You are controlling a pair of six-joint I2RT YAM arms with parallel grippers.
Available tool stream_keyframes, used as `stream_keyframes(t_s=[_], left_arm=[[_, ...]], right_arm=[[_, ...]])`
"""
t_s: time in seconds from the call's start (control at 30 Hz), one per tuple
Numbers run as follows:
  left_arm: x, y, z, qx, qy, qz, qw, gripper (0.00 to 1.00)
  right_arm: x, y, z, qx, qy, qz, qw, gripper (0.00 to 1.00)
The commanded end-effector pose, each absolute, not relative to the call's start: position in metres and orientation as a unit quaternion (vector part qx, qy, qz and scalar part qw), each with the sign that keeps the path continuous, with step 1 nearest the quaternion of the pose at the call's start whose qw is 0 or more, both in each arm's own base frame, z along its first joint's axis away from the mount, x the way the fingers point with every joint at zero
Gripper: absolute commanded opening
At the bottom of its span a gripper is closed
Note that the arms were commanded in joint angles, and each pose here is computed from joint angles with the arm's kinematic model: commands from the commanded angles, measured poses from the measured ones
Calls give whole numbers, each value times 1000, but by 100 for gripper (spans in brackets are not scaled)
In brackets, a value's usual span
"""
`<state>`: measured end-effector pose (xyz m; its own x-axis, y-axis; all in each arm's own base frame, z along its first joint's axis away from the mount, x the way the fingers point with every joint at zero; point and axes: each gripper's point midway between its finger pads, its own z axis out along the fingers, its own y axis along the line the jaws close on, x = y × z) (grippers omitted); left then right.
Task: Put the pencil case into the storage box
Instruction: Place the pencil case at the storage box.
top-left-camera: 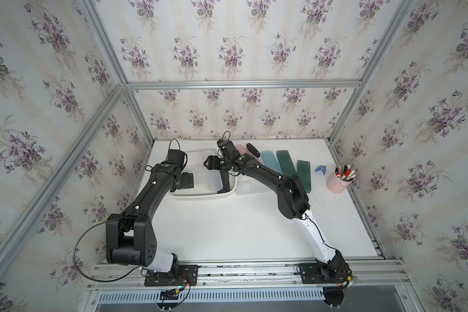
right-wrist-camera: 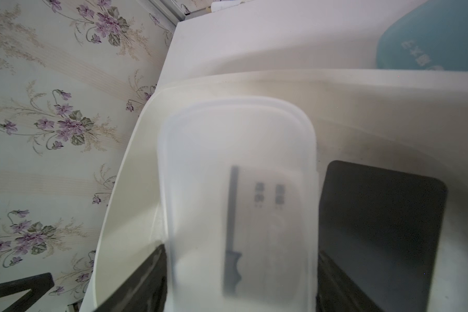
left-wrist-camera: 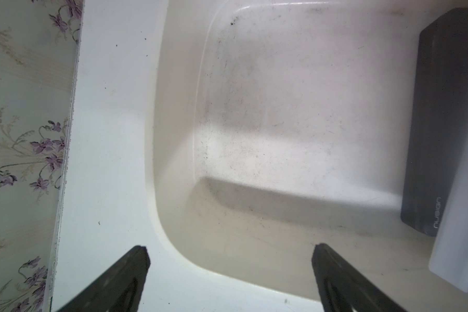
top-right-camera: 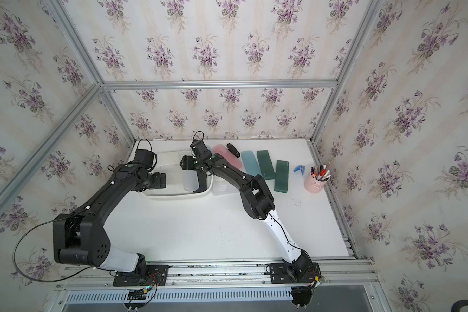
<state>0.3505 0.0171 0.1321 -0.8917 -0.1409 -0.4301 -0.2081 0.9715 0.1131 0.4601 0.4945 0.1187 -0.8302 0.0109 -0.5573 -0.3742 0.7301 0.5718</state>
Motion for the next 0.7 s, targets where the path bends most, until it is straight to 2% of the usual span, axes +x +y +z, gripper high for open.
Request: stream_keyframes(t_s=[0.0,0.07,0.1,0.37,0.53,0.67], left_arm=[[352,16,131,-88,970,71,216,99],[352,15,131,-86,970,70,215,99],[352,15,129,-86,971,70,213,99],[352,15,129,-86,971,68,213,99],[353,14,127,-83,972,67,211,99],[353,14,126,-83,972,67,209,99]], right_arm=[[470,505,131,-75,873,381,295,62],[470,508,135,-70,869,388,297,62],[470,509,114,-66,877,380,286,62],[470,506,72,-49,895,354,268,65],[474,500,69,-43,899,337,276,71],[477,497,76,-38,898,330,288,81]])
